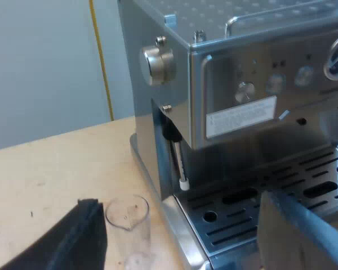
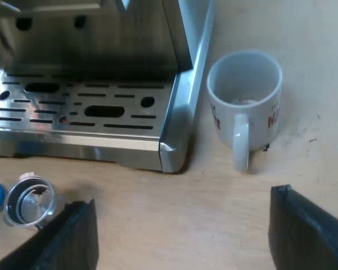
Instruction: Grind coffee beans and then tamp
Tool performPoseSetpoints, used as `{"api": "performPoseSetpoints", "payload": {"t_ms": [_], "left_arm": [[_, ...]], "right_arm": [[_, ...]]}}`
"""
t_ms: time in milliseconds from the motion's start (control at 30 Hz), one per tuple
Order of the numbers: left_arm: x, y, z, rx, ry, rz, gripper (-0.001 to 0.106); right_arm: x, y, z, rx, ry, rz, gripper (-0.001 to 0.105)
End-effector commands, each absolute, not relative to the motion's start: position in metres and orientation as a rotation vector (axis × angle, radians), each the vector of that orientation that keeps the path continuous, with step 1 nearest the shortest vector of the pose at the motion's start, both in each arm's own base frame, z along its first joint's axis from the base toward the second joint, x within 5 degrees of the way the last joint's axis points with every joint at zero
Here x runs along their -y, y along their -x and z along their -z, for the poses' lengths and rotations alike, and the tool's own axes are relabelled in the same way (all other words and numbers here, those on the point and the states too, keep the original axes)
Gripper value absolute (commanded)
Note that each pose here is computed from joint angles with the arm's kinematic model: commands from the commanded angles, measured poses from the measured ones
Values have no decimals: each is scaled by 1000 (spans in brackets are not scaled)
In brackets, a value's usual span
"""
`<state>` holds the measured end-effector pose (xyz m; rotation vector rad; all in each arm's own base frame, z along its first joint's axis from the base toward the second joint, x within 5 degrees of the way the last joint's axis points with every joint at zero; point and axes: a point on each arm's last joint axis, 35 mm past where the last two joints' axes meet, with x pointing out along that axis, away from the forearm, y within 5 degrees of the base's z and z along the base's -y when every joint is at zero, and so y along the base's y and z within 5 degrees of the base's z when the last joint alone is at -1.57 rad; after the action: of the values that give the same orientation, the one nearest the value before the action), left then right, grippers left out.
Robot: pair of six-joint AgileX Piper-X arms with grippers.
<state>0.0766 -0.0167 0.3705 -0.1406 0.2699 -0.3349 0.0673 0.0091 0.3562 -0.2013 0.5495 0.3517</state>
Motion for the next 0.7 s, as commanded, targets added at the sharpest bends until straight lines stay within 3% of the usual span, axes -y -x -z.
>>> {"api": "performPoseSetpoints", "payload": {"t_ms": [33, 233, 433, 700], "left_arm": [[15, -66, -363, -246, 166, 320, 59], [12, -40, -352, -168, 162, 327, 59], [10, -18, -348, -140, 160, 329, 59], [10, -13, -339, -210, 162, 323, 59]], "right_arm": [[-9, -52, -357, -494, 228, -337, 65], [-8, -24, -344, -406, 255, -274, 65], [-8, -3, -331, -333, 222, -252, 65], [-7, -5, -315, -398, 211, -247, 65]]}}
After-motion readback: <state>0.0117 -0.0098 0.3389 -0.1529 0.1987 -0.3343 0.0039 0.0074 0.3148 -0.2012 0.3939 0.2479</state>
